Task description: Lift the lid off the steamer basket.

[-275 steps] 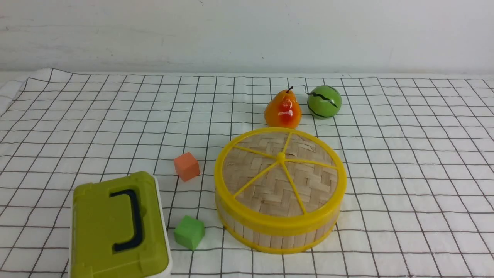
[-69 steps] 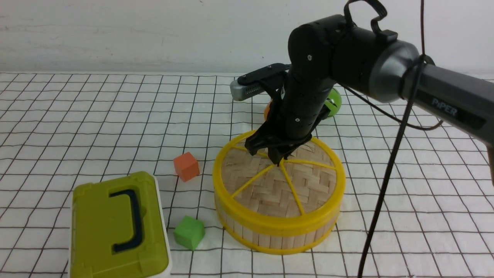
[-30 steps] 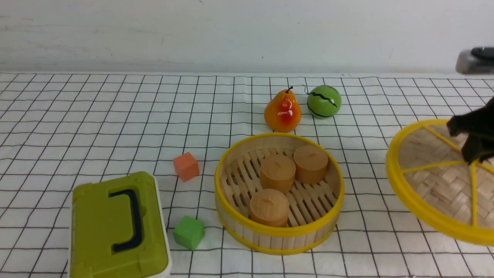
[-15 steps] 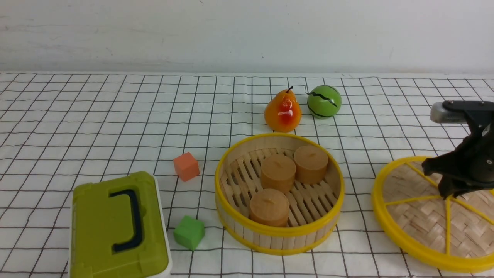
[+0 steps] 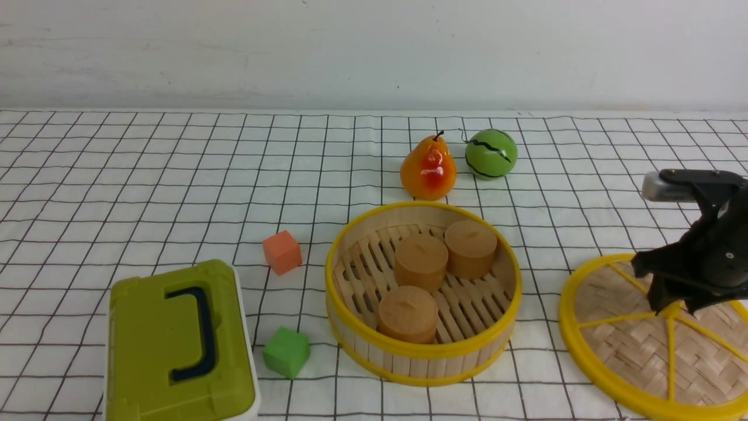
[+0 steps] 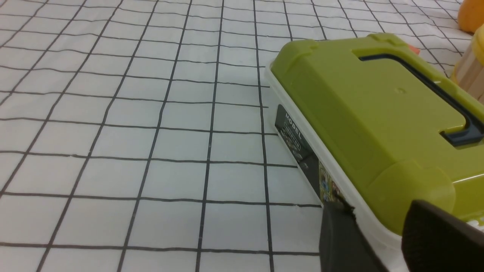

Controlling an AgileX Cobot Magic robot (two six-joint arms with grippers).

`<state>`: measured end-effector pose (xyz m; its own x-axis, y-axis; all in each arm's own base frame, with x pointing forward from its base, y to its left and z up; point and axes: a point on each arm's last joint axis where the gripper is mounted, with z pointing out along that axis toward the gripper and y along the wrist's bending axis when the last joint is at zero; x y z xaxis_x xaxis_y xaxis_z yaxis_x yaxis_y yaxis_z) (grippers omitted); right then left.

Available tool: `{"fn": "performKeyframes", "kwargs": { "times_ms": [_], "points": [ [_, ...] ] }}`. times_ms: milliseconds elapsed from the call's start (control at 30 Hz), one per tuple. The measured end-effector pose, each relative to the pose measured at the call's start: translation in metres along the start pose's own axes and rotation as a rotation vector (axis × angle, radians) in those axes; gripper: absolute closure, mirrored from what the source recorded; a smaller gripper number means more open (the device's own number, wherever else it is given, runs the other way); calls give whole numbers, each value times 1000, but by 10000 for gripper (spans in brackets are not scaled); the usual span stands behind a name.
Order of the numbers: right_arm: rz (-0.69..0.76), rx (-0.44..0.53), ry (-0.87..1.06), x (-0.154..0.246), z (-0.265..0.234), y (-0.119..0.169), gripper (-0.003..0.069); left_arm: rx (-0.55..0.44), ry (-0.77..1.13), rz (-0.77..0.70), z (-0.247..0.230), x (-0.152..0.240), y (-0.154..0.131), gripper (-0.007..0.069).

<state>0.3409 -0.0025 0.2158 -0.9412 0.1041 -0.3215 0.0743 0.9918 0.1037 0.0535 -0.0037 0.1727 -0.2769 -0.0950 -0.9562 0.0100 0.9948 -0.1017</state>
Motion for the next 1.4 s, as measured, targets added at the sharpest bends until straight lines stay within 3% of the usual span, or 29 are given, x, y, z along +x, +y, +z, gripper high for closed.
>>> {"fn": "performKeyframes", "kwargs": {
  "times_ms": [133, 333, 433, 600, 633, 800, 1167, 1400],
  "points": [
    [-2, -17, -89, 1, -36, 4, 282, 0, 0, 0, 0, 0, 0, 386],
    [-68, -93, -365, 21, -136, 16, 354, 0, 0, 0, 0, 0, 0, 386],
    [-123, -149, -545, 49, -196, 24, 445, 0, 0, 0, 0, 0, 0, 386],
    [-174, -201, -694, 83, -243, 30, 558, 0, 0, 0, 0, 0, 0, 386],
    [-187, -220, -734, 97, -257, 31, 608, 0, 0, 0, 0, 0, 0, 386],
    [-222, -242, -794, 130, -282, 33, 682, 0, 0, 0, 0, 0, 0, 386],
    [-256, -252, -885, 171, -307, 34, 683, 0, 0, 0, 0, 0, 0, 386],
    [-285, -263, -759, 181, -300, 35, 679, 0, 0, 0, 0, 0, 0, 386]
  ]
}}
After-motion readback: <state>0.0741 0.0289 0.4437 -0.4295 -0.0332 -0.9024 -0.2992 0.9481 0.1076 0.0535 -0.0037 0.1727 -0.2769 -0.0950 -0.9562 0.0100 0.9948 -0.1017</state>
